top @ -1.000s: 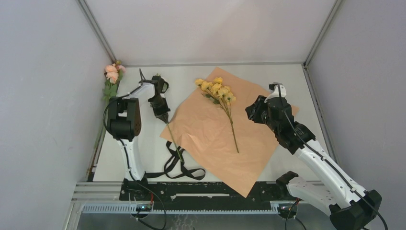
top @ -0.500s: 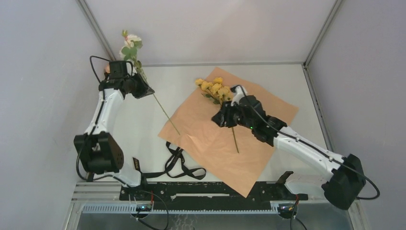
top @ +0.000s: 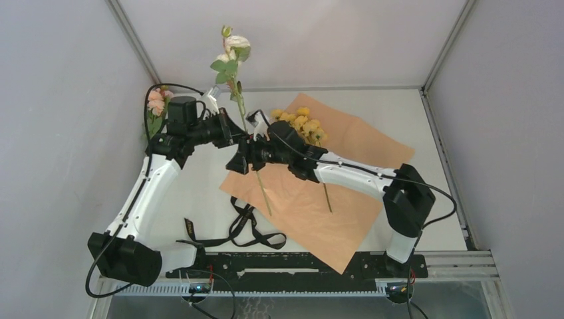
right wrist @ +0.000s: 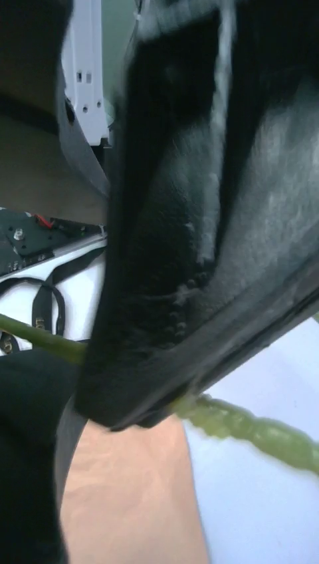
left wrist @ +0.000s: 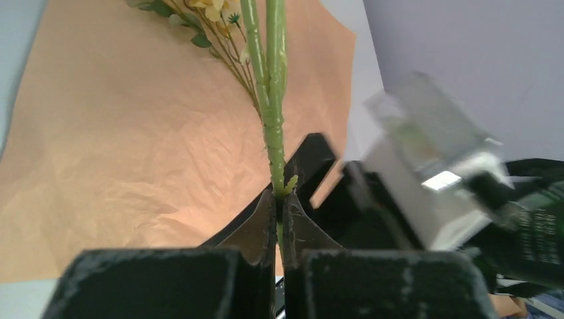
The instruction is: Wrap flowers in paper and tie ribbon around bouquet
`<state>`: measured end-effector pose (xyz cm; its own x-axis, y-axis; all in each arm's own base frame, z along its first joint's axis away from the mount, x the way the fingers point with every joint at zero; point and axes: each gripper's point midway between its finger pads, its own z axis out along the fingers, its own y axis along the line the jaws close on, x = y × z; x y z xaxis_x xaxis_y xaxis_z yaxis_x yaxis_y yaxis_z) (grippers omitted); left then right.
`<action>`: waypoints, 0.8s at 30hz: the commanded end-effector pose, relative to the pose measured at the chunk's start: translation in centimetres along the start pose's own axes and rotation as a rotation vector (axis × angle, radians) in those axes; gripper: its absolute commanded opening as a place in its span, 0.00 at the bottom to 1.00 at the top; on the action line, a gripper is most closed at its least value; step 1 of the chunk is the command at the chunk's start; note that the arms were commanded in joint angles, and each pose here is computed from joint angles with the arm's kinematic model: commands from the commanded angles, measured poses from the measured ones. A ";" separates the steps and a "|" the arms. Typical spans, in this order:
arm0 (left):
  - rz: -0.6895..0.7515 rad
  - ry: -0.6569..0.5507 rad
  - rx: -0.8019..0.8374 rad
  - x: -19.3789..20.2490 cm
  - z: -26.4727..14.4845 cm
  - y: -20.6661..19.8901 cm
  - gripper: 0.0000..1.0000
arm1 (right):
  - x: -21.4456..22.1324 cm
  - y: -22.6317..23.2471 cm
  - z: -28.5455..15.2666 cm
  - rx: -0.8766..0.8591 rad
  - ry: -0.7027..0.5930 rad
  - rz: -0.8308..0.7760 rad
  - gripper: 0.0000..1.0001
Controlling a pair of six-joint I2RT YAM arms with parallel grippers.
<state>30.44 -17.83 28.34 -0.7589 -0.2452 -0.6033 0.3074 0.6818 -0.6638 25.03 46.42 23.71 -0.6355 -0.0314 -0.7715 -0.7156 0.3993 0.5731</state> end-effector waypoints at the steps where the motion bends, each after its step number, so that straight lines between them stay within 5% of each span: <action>1: 0.004 -0.020 0.075 0.1 -0.7 -1.7 0.00 | -1.6 1.9 1.3 -0.048 -0.028 0.035 0.33; 2: 0.016 -0.028 0.049 0.0 -0.8 -1.2 0.00 | -1.5 1.4 1.2 -0.022 -0.035 0.045 0.07; 4: 0.066 -0.056 -0.034 -0.7 -1.1 0.6 0.00 | -1.4 0.2 0.6 0.043 -0.055 0.054 0.00; 5: 0.109 -0.067 -0.090 -1.2 -1.3 1.6 0.09 | -1.2 -0.5 0.1 0.078 -0.053 0.053 0.00; 7: 0.226 -0.056 -0.277 -2.6 -1.5 5.6 0.57 | -0.1 -2.5 -1.1 0.167 -0.013 0.047 0.00; 9: 0.310 -0.003 -0.498 -4.1 -2.9 10.4 0.71 | 1.1 -5.4 -2.7 0.280 0.040 0.039 0.00; 16: 0.269 0.181 -1.022 -7.2 -10.1 28.8 0.70 | 6.6 -16.9 -10.9 0.783 0.293 0.023 0.00; 24: 0.214 0.395 -1.205 -7.9 -12.6 39.8 0.54 | 8.9 -23.0 -13.6 0.989 0.424 -0.017 0.00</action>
<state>40.40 17.17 10.56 -0.9210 -0.0816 -0.3810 -0.1791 0.9570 0.2281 31.55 26.13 8.52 -0.8298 -0.1829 -0.5272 -0.2672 0.9597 0.0875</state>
